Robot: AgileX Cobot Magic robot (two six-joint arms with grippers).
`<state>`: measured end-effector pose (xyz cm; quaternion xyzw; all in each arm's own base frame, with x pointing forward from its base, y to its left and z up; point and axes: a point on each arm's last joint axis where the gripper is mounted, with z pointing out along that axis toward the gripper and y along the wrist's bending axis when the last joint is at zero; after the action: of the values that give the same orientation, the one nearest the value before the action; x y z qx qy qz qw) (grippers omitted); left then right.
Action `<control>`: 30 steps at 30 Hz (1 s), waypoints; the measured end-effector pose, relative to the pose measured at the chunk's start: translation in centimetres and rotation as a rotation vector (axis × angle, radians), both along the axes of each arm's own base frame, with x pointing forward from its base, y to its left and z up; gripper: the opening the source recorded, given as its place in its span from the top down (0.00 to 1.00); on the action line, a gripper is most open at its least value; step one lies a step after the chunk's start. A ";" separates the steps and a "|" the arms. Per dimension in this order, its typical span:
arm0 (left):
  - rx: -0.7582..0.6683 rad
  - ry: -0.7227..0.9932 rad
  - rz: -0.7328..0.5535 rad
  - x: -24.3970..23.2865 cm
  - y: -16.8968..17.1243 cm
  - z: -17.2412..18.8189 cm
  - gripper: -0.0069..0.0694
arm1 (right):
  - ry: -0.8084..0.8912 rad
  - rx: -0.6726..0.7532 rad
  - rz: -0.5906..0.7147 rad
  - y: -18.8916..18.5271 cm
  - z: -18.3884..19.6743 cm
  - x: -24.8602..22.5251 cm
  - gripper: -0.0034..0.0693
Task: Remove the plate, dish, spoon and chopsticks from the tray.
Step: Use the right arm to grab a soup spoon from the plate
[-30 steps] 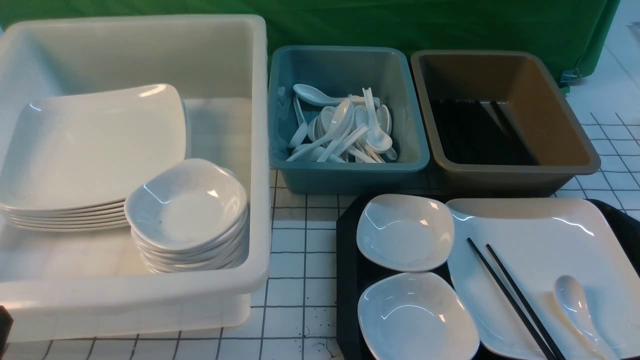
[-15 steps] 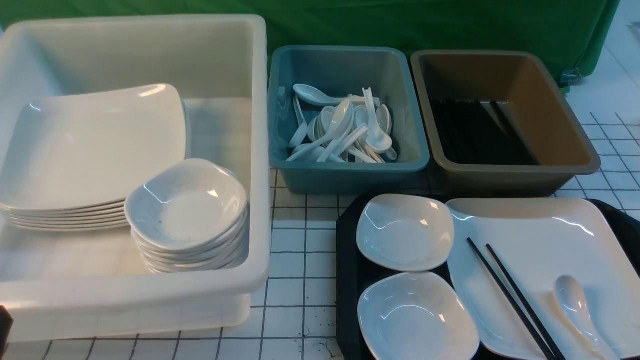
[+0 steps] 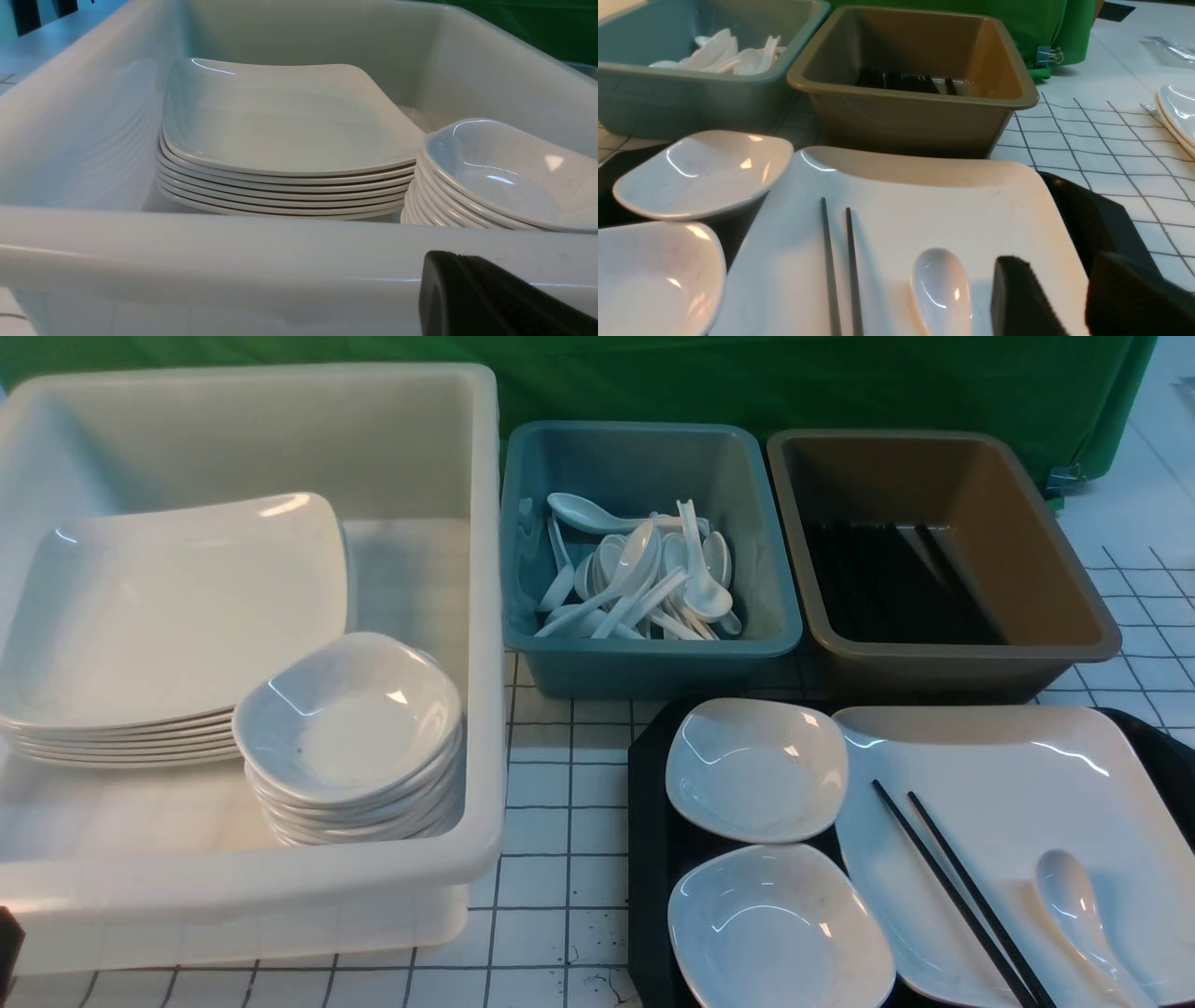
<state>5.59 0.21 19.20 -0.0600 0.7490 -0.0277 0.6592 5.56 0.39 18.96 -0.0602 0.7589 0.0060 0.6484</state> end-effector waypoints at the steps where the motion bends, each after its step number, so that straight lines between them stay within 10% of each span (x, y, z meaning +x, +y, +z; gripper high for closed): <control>1: 0.000 0.000 0.000 0.0 0.0 0.0 0.88 | 0.000 0.000 0.000 0.0 0.0 0.0 0.62; 4: 0.000 0.000 0.000 0.0 0.0 0.0 0.88 | -0.005 0.017 0.000 0.0 0.1 0.0 0.62; 9: 0.000 0.000 0.000 0.0 0.0 0.0 0.88 | -0.002 0.641 -0.026 0.5 0.7 0.0 0.62; 13: 0.000 0.000 0.000 0.0 0.0 0.0 0.88 | -0.010 0.816 -0.034 0.5 1.0 0.0 0.62; 24: 0.000 0.000 0.000 0.0 0.0 0.0 0.88 | -0.080 0.864 -0.018 0.4 1.8 0.1 0.69; 30: 0.000 0.000 0.000 0.0 0.0 0.0 0.88 | -0.151 0.569 0.022 0.4 8.9 -0.2 0.93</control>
<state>5.59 0.21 19.20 -0.0600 0.7490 -0.0277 0.6592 5.37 0.83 27.84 0.1154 0.6755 0.2212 0.6939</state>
